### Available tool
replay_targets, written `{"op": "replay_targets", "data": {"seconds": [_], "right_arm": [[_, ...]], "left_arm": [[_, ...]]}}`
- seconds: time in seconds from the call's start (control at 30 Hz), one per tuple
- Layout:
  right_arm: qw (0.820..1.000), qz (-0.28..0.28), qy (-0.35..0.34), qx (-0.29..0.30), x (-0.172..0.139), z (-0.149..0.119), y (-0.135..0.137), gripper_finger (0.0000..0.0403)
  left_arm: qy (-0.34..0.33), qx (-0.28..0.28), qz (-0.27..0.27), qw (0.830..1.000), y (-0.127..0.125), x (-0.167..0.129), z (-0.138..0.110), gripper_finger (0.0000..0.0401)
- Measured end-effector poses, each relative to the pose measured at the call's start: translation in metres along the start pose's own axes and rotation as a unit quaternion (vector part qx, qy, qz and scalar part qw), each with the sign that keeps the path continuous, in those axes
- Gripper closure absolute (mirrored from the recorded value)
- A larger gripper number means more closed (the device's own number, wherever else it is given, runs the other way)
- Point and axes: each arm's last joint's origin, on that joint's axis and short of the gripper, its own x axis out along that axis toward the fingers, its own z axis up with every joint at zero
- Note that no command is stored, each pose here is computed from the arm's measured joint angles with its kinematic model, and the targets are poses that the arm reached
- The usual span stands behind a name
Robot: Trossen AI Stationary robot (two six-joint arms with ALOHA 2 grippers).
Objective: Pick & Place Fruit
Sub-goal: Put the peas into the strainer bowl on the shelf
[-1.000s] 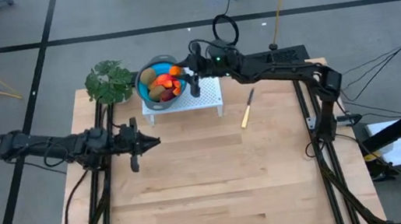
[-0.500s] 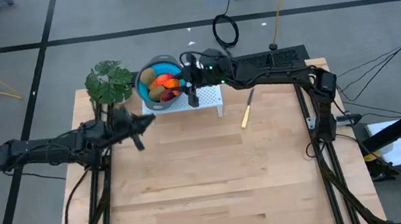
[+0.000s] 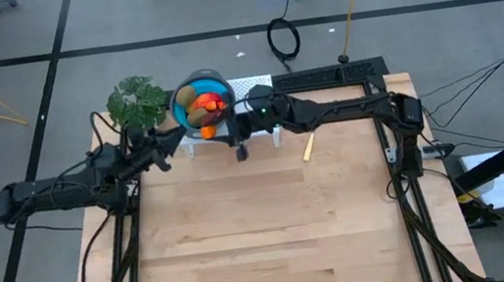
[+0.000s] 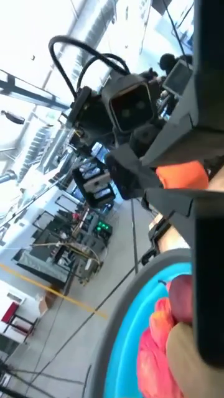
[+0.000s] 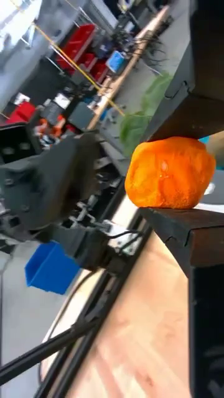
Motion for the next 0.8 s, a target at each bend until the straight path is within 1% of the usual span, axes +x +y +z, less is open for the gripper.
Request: {"op": "replay_targets", "data": {"seconds": [0.13, 0.3, 0.4, 0.5, 0.57, 0.7, 0.8], "right_arm": [[1.000, -0.019, -0.009, -0.006, 0.003, 0.009, 0.007, 0.0261], [1.000, -0.016, -0.016, -0.008, 0.004, 0.013, 0.013, 0.0261], [1.000, -0.013, -0.018, -0.008, 0.005, 0.015, 0.016, 0.0261], [1.000, -0.022, -0.013, -0.008, 0.006, 0.016, 0.018, 0.0261], [0.999, -0.031, -0.008, -0.008, 0.005, 0.018, 0.018, 0.0261], [0.999, -0.035, -0.016, -0.011, 0.002, 0.024, 0.017, 0.0261], [0.999, -0.044, -0.005, -0.008, -0.001, 0.026, 0.015, 0.0261]], "left_arm": [[-0.006, -0.009, -0.009, 1.000, -0.001, 0.000, 0.002, 0.0272], [-0.027, -0.034, -0.026, 0.999, -0.004, 0.006, 0.003, 0.0184], [-0.006, -0.043, -0.033, 0.998, -0.006, 0.014, -0.001, 0.0147], [0.022, -0.045, -0.042, 0.998, -0.008, 0.023, -0.005, 0.0123], [0.028, -0.044, -0.043, 0.998, -0.010, 0.029, -0.006, 0.0113], [0.043, -0.037, -0.034, 0.998, -0.010, 0.037, -0.010, 0.0108], [0.047, -0.036, -0.036, 0.998, -0.012, 0.042, -0.009, 0.0107]]}}
